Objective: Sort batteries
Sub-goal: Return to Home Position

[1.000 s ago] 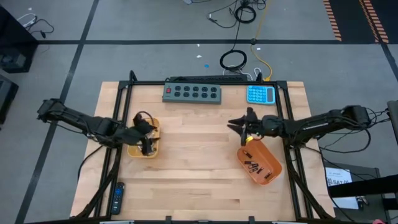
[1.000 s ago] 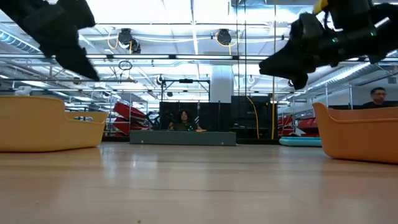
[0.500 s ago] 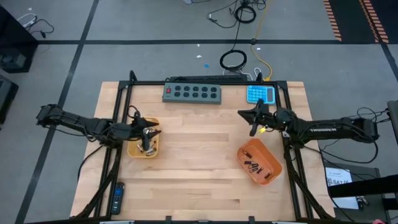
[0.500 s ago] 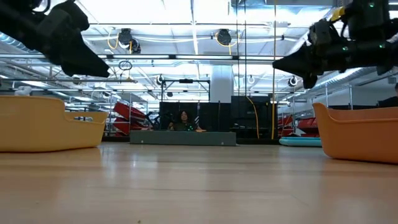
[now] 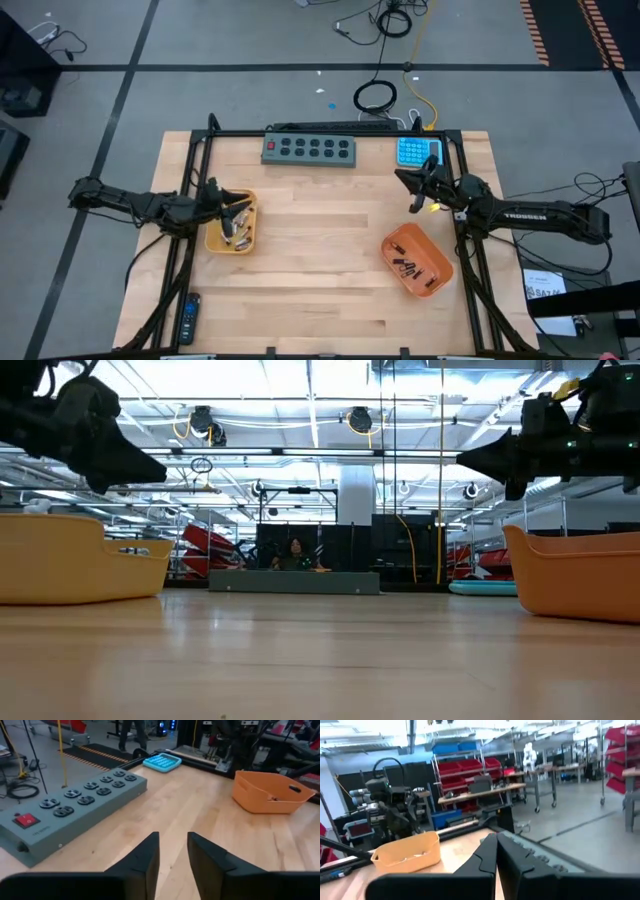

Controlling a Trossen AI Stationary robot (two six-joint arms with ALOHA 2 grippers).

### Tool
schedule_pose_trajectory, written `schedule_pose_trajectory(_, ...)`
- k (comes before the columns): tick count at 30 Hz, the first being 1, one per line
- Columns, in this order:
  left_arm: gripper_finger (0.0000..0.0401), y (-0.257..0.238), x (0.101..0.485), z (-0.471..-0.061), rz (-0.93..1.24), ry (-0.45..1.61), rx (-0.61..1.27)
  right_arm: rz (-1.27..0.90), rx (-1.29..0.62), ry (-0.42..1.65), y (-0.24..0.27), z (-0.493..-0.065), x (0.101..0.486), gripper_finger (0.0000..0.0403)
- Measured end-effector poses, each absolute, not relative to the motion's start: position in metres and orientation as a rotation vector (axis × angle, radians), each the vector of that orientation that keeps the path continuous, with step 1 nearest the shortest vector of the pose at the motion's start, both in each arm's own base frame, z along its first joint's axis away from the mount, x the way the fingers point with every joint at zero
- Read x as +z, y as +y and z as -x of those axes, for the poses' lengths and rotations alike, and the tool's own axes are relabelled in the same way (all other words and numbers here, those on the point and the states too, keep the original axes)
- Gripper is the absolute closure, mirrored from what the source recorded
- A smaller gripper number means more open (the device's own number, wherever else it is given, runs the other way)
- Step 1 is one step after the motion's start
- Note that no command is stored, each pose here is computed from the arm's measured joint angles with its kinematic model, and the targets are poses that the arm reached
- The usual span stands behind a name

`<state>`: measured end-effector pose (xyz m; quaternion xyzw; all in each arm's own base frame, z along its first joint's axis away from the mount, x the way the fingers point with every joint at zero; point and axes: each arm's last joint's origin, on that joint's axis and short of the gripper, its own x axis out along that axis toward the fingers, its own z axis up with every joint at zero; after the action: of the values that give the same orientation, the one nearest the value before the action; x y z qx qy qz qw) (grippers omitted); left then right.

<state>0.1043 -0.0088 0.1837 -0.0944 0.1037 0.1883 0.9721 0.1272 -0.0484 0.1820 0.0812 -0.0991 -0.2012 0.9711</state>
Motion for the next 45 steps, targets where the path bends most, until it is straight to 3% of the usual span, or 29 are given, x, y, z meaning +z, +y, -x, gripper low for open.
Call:
schedule_pose_trajectory(10, 0.0359, -0.01, 0.166, -0.095, 0.23, 0.141, 0.328, -0.048, -0.549, -0.279, -0.047, -0.112, 0.194, 0.0403)
schedule_pose_trajectory(16, 0.0392, -0.011, 0.171, -0.09, 0.19, 0.089, 0.284, 0.004, -0.488, -0.339, -0.041, -0.101, 0.201, 0.0403)
schedule_pose_trajectory(23, 0.0379, -0.022, 0.172, -0.089, 0.098, 0.089, -0.062, -0.028, -0.47, -0.319, -0.038, -0.092, 0.198, 0.0403)
schedule_pose_trajectory(28, 0.0373, -0.032, 0.169, -0.091, 0.023, -0.006, -0.36, 0.003, -0.074, -0.322, -0.026, -0.093, 0.2, 0.0403)
schedule_pose_trajectory(37, 0.0372, -0.032, 0.167, -0.092, -0.005, -0.015, -0.346, -0.079, -0.011, -0.228, -0.024, -0.092, 0.19, 0.0403)
schedule_pose_trajectory(45, 0.0372, -0.031, 0.167, -0.092, -0.031, -0.019, -0.33, -0.183, -0.246, -0.21, -0.031, -0.092, 0.185, 0.0403)
